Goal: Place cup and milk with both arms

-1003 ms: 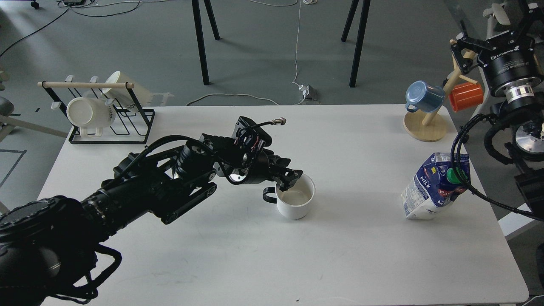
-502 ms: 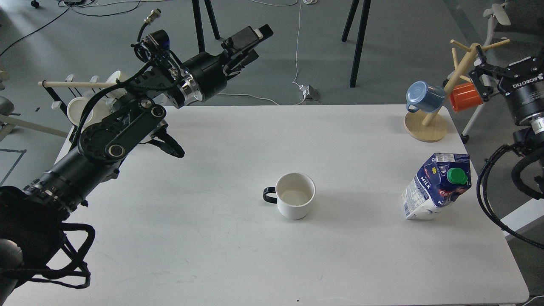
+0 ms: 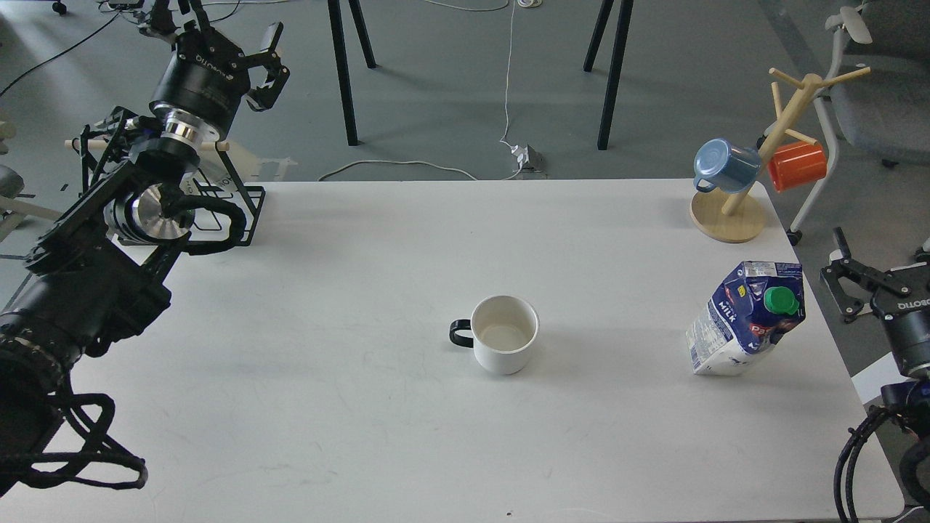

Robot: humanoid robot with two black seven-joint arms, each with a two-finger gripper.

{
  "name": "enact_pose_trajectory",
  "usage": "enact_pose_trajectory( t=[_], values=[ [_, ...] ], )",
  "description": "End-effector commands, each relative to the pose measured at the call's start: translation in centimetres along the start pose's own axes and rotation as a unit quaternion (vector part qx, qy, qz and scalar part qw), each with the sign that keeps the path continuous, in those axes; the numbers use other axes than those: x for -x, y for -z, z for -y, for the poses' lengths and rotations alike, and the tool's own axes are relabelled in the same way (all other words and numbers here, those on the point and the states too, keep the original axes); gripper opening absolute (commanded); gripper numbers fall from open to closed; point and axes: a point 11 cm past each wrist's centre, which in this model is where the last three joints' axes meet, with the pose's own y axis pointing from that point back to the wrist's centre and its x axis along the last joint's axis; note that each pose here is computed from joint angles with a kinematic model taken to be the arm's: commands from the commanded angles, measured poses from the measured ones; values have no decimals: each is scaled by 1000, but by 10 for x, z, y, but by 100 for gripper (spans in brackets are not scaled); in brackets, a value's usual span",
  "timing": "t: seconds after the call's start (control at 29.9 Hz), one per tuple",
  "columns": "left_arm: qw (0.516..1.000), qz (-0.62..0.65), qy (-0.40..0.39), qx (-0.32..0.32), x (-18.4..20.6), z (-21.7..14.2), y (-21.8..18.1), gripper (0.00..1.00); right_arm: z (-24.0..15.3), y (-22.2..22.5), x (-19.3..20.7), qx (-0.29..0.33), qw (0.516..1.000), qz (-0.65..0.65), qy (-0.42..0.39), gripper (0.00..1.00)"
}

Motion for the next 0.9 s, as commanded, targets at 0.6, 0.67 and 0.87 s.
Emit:
enact_pose_trajectory(
  t=[0.6,0.67,0.87],
  values=[
    [996,-64,-57,25,-39,-27,-5,100,-71,-95,-52,54,990,77,-101,98],
    [996,-64,-59,20,-40,-27,-5,100,-60,-105,-50,62,991,81,-92,98],
    [996,-61,-65,21,-44,-28,-6,100,-49,-127,-43,83,989,94,-77,98]
  ],
)
